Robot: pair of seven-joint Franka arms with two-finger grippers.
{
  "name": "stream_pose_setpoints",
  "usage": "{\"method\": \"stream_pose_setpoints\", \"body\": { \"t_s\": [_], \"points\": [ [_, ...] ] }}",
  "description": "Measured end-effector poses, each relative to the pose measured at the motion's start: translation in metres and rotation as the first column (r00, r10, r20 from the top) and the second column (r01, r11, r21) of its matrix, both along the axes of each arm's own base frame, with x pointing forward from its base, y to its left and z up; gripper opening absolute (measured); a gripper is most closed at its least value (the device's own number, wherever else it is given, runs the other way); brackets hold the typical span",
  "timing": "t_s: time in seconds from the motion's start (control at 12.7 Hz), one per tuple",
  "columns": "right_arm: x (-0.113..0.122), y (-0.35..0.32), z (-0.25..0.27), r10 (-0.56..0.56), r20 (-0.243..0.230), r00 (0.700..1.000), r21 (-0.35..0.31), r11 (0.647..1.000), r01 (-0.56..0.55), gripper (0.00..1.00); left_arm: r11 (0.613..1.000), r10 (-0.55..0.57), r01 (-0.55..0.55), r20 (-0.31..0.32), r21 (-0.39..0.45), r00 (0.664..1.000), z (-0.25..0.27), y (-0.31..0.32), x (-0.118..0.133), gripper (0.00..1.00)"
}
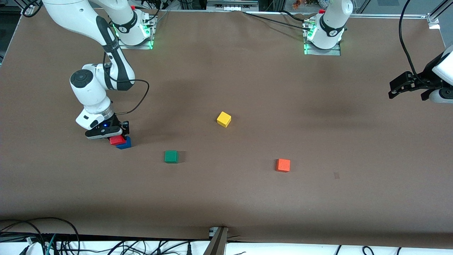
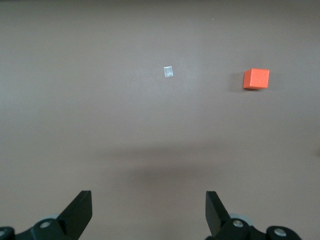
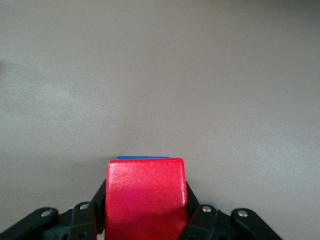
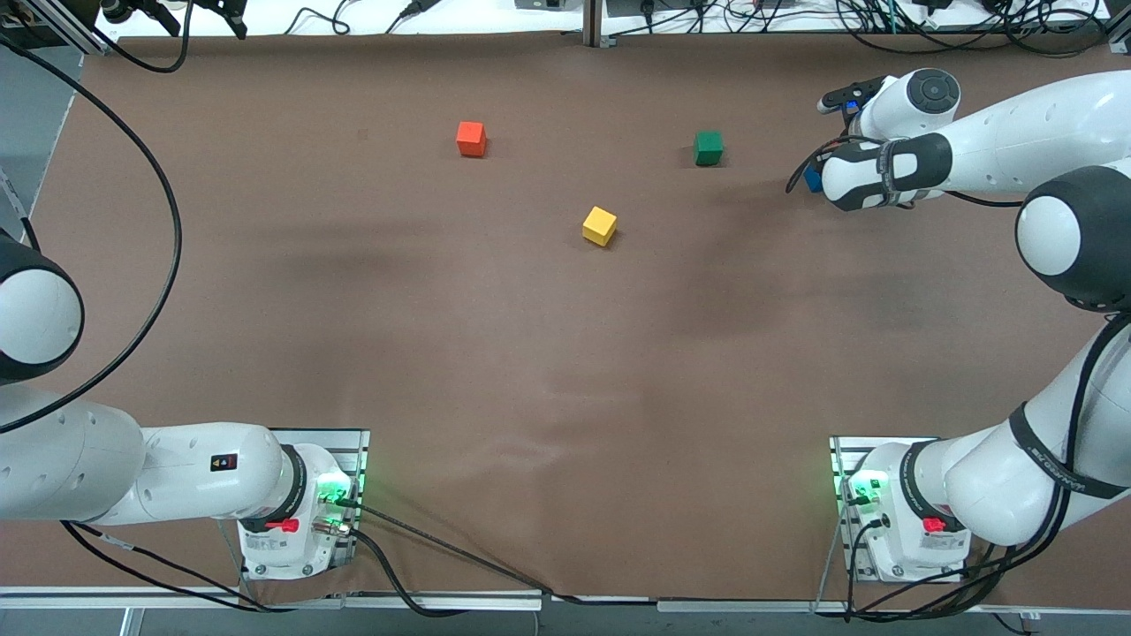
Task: Pass red block to right arm, stack on blue
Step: 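Lower the red cube onto the blue cube with the right gripper, then open the right gripper and lift it off the red cube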
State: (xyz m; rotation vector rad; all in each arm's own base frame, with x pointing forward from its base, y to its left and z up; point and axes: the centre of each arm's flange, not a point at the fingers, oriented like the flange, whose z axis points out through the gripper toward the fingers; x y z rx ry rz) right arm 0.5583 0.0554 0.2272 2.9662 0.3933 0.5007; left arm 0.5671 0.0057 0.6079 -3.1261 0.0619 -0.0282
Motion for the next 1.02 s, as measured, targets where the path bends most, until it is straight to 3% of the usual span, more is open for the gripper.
{"method": "stream_pose_setpoints", "body": {
  "t_s": [0.16,0.39,0.79,0.87,1.02],
  "points": [
    [0.000,0.000,0.000,0.000,0.001,1.000,0.000,1.000,0.000,0.63,1.000,0.000,0.000,0.000,0.000,1.000,0.000,0.000,0.000,1.00],
    [0.003,0.001,0.007,0.001,0.016,1.000,0.005,1.000,-0.001,0.97,1.000,0.000,0.000,0.000,0.000,1.000,0.000,0.000,0.000,1.00],
    [0.010,0.003,0.019,0.002,0.034,0.999,0.010,1.000,-0.002,1.00,1.000,0.000,0.000,0.000,0.000,1.000,0.000,0.000,0.000,1.00],
    [0.013,0.004,0.022,0.001,0.012,1.000,0.009,1.000,-0.001,1.00,1.000,0.000,0.000,0.000,0.000,1.000,0.000,0.000,0.000,1.00],
    [0.028,0.008,0.038,-0.006,-0.084,0.996,0.005,1.000,0.007,1.00,1.000,0.000,0.000,0.000,0.000,1.000,0.000,0.000,0.000,1.00]
  ]
}}
